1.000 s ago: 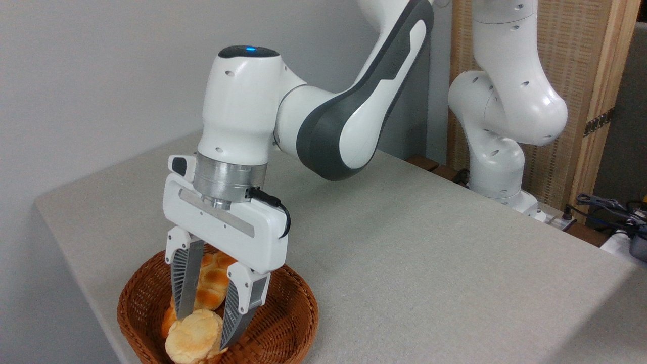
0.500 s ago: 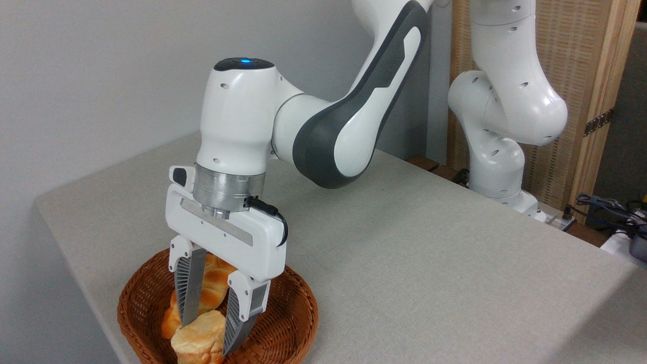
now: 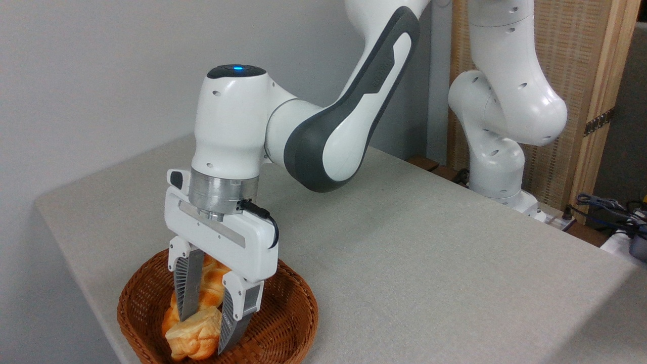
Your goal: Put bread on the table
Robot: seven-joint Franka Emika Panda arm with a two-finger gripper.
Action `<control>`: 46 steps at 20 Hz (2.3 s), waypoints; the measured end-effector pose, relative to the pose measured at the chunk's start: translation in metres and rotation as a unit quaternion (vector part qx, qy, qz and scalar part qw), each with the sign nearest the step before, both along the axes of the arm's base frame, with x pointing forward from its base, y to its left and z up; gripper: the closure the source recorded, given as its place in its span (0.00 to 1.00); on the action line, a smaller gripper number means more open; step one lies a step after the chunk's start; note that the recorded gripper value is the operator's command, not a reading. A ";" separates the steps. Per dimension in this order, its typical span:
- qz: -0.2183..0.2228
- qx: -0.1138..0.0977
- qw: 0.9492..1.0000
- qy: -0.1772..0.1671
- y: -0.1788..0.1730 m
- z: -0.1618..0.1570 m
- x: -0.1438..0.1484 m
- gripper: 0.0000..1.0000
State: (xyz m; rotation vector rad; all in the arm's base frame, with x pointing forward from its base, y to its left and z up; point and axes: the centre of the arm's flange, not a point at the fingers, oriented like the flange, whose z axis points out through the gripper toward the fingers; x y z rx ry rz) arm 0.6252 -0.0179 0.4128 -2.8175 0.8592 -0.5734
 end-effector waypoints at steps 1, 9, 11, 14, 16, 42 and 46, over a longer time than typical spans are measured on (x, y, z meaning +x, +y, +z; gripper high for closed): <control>-0.003 0.003 1.000 0.000 -0.001 0.000 0.000 0.56; -0.010 0.010 1.000 0.000 -0.002 -0.001 0.000 0.55; -0.010 0.010 1.000 0.000 -0.002 -0.001 0.000 0.55; -0.010 0.010 1.000 -0.001 -0.002 0.001 0.001 0.55; -0.010 0.010 1.000 -0.006 -0.002 0.005 0.002 0.56; -0.047 -0.003 0.974 0.222 -0.052 0.116 -0.119 0.39; -0.055 -0.008 0.965 0.257 -0.062 0.105 -0.129 0.00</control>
